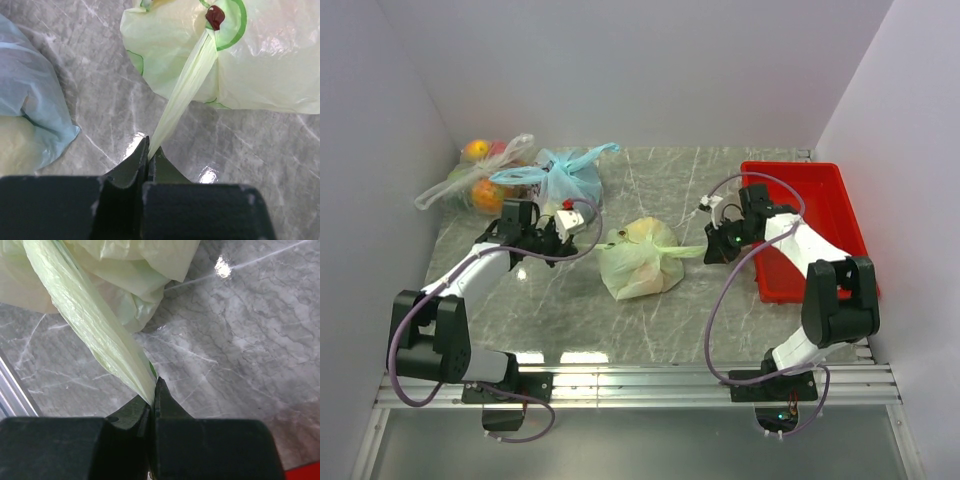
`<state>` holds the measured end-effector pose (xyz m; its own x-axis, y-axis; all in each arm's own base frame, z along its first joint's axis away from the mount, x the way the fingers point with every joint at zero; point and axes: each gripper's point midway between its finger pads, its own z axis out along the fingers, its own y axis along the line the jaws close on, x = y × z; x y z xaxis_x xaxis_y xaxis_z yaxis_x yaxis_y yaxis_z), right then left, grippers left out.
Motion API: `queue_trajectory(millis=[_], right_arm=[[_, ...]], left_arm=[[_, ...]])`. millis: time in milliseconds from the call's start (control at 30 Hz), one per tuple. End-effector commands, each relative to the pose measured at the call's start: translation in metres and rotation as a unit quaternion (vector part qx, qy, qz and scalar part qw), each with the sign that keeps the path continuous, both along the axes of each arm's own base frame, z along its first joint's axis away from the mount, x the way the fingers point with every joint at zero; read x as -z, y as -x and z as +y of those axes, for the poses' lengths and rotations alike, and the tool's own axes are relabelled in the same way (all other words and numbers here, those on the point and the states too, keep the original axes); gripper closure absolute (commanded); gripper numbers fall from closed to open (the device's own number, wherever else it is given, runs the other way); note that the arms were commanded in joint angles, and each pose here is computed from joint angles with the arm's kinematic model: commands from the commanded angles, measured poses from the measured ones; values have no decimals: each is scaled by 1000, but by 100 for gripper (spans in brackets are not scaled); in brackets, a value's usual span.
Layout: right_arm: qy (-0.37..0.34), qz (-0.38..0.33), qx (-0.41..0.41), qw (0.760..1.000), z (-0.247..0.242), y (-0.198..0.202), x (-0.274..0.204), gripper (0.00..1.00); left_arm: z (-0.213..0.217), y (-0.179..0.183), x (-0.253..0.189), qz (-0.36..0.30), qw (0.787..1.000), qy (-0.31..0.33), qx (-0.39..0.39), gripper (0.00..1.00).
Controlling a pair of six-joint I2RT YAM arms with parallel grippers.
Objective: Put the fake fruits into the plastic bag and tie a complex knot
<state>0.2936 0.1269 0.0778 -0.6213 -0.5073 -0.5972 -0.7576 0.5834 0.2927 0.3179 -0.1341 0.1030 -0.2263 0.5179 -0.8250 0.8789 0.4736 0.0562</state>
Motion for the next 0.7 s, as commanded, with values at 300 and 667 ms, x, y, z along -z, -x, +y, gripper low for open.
queue_trajectory(millis=[300, 667], right_arm=[[116, -98, 126, 980, -48, -130, -79, 100], [136, -88, 121, 979, -50, -166, -51, 100]], left_arm=[[1, -149, -87, -122, 980, -67, -144, 100], [-18, -206, -68, -121, 981, -63, -135, 100]])
